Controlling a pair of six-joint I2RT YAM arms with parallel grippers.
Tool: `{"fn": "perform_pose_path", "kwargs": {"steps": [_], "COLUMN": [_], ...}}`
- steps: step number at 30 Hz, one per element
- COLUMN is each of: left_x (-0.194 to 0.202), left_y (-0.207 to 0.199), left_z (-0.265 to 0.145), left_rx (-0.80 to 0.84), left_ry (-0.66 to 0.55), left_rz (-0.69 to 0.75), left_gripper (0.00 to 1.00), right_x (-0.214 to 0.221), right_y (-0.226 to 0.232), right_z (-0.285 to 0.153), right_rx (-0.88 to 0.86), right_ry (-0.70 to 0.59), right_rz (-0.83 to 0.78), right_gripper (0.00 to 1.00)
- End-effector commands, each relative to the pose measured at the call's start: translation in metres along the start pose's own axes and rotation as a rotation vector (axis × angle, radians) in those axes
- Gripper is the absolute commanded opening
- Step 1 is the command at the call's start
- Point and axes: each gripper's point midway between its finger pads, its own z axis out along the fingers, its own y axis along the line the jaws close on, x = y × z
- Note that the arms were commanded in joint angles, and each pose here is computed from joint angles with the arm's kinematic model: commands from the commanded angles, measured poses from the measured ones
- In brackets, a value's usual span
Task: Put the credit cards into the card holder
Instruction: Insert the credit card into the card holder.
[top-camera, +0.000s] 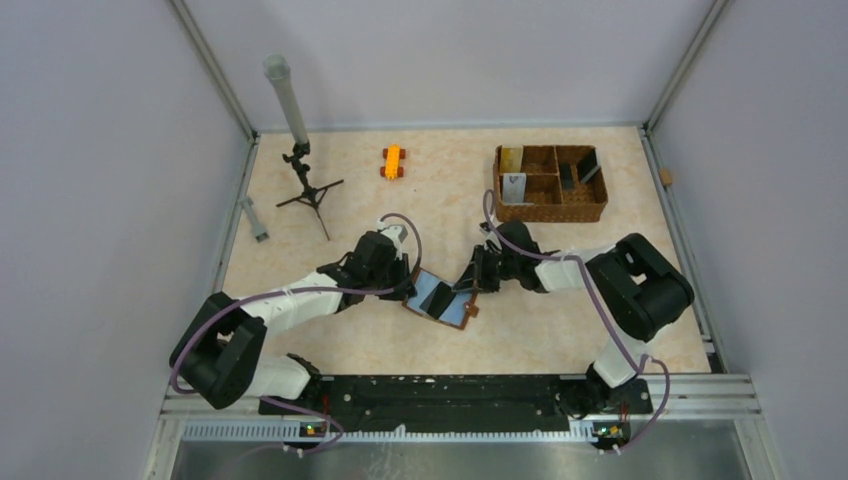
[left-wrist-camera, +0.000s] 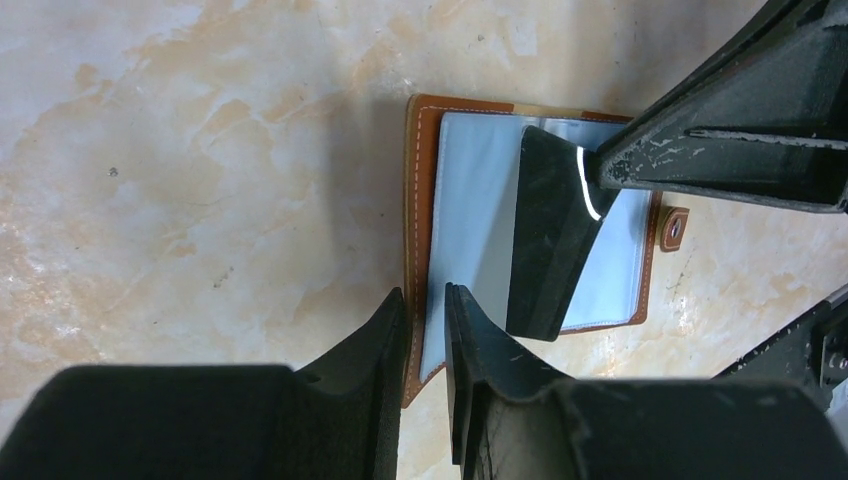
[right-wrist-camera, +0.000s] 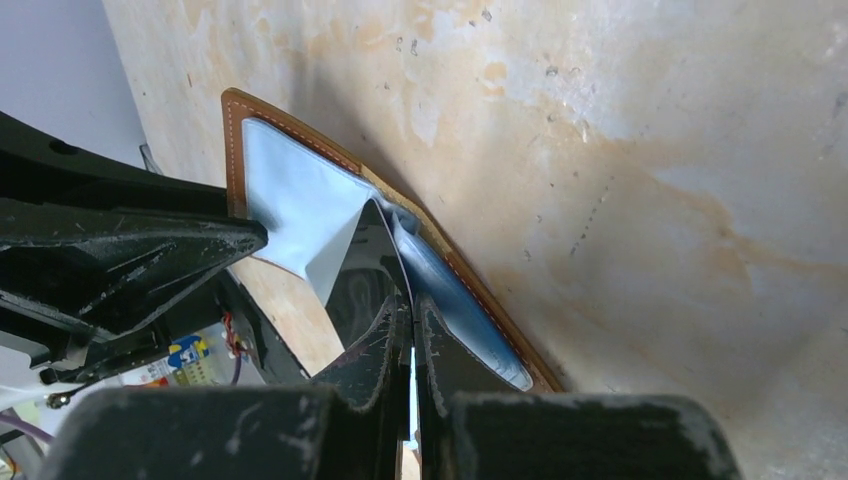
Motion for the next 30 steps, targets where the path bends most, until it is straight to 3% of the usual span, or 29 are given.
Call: {"fn": "perform_pose_path", "kwargs": {"steps": [1,14,18,30], "left_x": [-0.001,0.001,0.0,0.0], "left_y": [-0.012,-0.012,-0.009,-0.004], "left_z": [0.002,0.008,0.009,0.012], "left_rx": [0.072,0.099,0.096,0.111], "left_ry": [0.003,0.022,0.016,0.006], "left_rz": [0.034,0.029,0.03,0.047], "left_gripper": [0.24,0.25,0.19,0.17], "right_x": [-0.01,-0.012,-0.007,0.004], "right_y": [0.001,-0.005,-0.012,-0.023], "right_z": [0.01,0.022,0.021,0.011], "right_rx": [0.02,0.038,0.079,0.163], "right_ry": [-0.017,0.034,0.073,0.14], "right_rz": [-0.07,-0.099,-0.103,-0.077], "right_gripper": [0.0,0.0,0.0,0.0]}}
